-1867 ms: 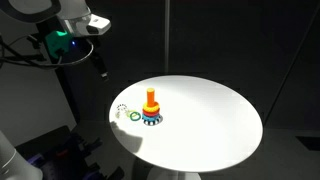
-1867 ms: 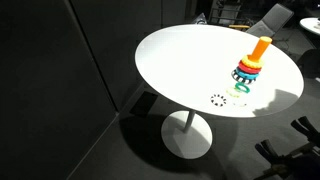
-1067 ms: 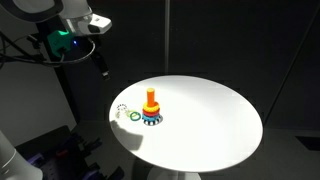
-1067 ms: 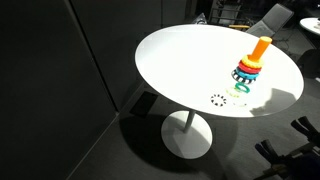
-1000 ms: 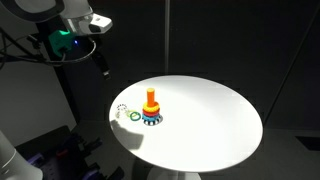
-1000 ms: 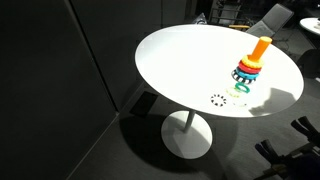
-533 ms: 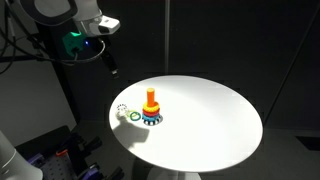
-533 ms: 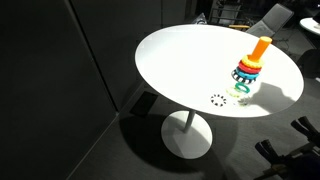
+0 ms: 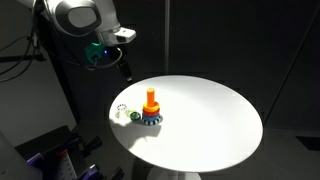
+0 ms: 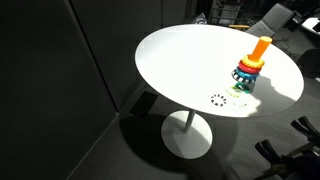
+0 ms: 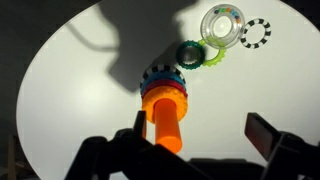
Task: Put the yellow ring on the table
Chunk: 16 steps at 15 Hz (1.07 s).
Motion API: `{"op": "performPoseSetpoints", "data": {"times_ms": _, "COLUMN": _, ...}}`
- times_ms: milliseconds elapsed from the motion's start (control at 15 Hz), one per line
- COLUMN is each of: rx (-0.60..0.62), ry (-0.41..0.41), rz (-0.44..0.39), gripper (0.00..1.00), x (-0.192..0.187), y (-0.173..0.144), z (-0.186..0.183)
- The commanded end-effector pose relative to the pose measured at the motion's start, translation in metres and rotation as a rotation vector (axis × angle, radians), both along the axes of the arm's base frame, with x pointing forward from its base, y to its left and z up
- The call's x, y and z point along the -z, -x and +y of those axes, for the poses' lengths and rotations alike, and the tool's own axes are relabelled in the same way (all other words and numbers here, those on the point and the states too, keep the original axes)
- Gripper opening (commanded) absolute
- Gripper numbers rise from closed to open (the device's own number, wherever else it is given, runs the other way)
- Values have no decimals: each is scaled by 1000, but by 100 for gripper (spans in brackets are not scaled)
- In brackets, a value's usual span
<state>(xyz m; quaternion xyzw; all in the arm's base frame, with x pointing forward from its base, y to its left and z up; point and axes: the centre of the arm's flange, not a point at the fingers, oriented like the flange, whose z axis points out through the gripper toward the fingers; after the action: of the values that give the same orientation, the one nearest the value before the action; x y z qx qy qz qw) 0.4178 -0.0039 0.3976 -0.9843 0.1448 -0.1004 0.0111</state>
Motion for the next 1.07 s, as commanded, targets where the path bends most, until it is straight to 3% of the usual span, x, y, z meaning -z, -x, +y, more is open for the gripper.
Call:
{"op": "performPoseSetpoints", "data": {"times_ms": 0, "rx": 34, "ry": 37, "rz": 0, "gripper": 100, "x": 12, "y": -27, "z": -8}}
{"op": "performPoseSetpoints", "data": {"times_ms": 1000, "rx": 36, "ry": 38, "rz": -21, "gripper": 100, "x": 38, "y": -35, "z": -9}}
